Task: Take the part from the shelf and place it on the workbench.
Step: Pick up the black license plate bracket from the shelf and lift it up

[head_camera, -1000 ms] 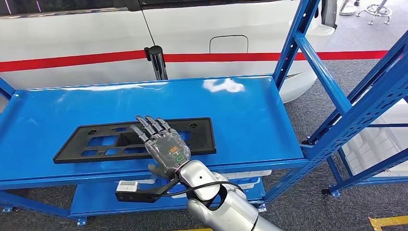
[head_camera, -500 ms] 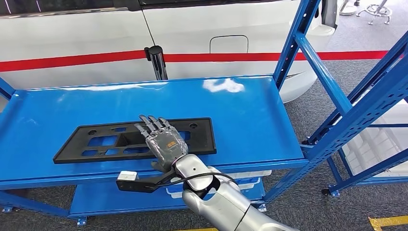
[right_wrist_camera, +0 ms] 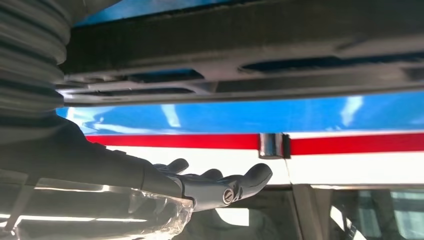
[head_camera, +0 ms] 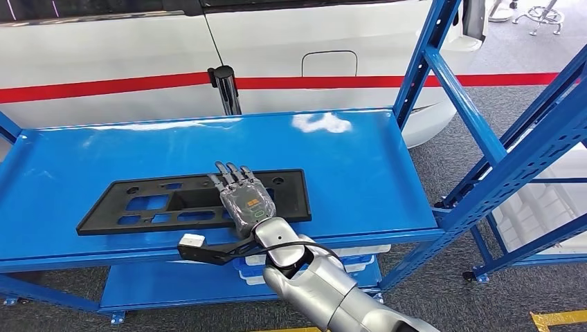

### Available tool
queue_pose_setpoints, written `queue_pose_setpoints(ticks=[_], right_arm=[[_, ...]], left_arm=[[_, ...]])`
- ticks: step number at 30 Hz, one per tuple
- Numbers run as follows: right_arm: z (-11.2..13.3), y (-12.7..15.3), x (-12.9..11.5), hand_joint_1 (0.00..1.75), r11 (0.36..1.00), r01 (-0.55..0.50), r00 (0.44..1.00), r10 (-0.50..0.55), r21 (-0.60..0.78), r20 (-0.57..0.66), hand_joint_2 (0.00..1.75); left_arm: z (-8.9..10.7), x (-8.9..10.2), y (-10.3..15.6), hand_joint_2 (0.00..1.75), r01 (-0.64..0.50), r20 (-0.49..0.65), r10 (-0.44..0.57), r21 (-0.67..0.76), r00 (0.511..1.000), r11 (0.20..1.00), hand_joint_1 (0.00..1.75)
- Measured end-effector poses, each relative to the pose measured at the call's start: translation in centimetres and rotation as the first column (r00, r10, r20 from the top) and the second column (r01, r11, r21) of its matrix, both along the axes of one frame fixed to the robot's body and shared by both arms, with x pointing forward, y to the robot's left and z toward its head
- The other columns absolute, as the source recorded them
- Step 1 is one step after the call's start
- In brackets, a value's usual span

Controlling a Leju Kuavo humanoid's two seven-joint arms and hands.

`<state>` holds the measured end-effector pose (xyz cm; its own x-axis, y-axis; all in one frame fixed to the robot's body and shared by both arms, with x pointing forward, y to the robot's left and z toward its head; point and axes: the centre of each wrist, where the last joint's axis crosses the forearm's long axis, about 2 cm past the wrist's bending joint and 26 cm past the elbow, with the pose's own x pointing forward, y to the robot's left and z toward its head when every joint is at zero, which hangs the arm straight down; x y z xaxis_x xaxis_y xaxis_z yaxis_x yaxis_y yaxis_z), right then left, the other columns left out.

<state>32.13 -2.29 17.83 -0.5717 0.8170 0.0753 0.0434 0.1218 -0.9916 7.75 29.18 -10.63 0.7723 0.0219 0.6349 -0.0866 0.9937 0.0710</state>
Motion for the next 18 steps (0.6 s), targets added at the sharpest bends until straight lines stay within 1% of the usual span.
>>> queue_pose_setpoints(ticks=[1, 2, 3, 4, 5, 6, 12, 18], right_arm=[[-0.11, -0.04, 0.1, 0.9, 1.0, 0.006, 1.0, -0.006, -0.005, -0.002, 1.75], [-0.22, -0.09, 0.19, 1.31, 1.0, 0.012, 1.0, -0.012, -0.01, -0.004, 1.75], [-0.3, -0.12, 0.27, 1.54, 1.0, 0.015, 1.0, -0.016, -0.014, -0.007, 1.75], [-0.4, -0.15, 0.35, 1.63, 1.0, 0.019, 1.0, -0.02, -0.017, -0.011, 1.75], [-0.5, -0.17, 0.4, 1.69, 1.0, 0.023, 1.0, -0.023, -0.018, -0.016, 1.75], [-0.59, -0.18, 0.44, 1.7, 0.999, 0.025, 0.999, -0.026, -0.02, -0.021, 1.75], [-0.91, -0.23, 0.56, 1.74, 0.999, 0.027, 0.999, -0.028, -0.018, -0.031, 1.75], [-0.39, -0.37, 1.04, 1.75, 1.0, 0.019, 1.0, -0.019, 0.016, -0.016, 1.75]], left_arm=[[0.0, 0.01, 0.0, 0.0, 0.0, 0.0, 0.0, 0.0, 1.0, 1.0, 0.0], [0.0, 0.03, 0.0, 0.0, 0.0, -0.001, 0.0, 0.0, 1.0, 1.0, 0.0], [0.01, 0.04, 0.0, 0.0, 0.001, -0.001, -0.001, 0.0, 1.0, 1.0, 0.0], [0.01, 0.06, 0.0, 0.0, 0.001, -0.001, -0.001, 0.0, 1.0, 1.0, 0.0], [0.01, 0.07, -0.01, 0.0, 0.001, -0.002, -0.001, 0.0, 1.0, 1.0, 0.0], [0.01, 0.07, -0.01, 0.0, 0.001, -0.003, -0.001, 0.0, 1.0, 1.0, 0.0], [0.01, 0.07, 0.01, 0.0, -0.009, -0.004, 0.009, 0.002, 1.0, 1.0, 0.0], [0.0, 0.0, 0.02, 0.0, -0.019, -0.001, 0.019, 0.005, 1.0, 1.0, 0.0]])
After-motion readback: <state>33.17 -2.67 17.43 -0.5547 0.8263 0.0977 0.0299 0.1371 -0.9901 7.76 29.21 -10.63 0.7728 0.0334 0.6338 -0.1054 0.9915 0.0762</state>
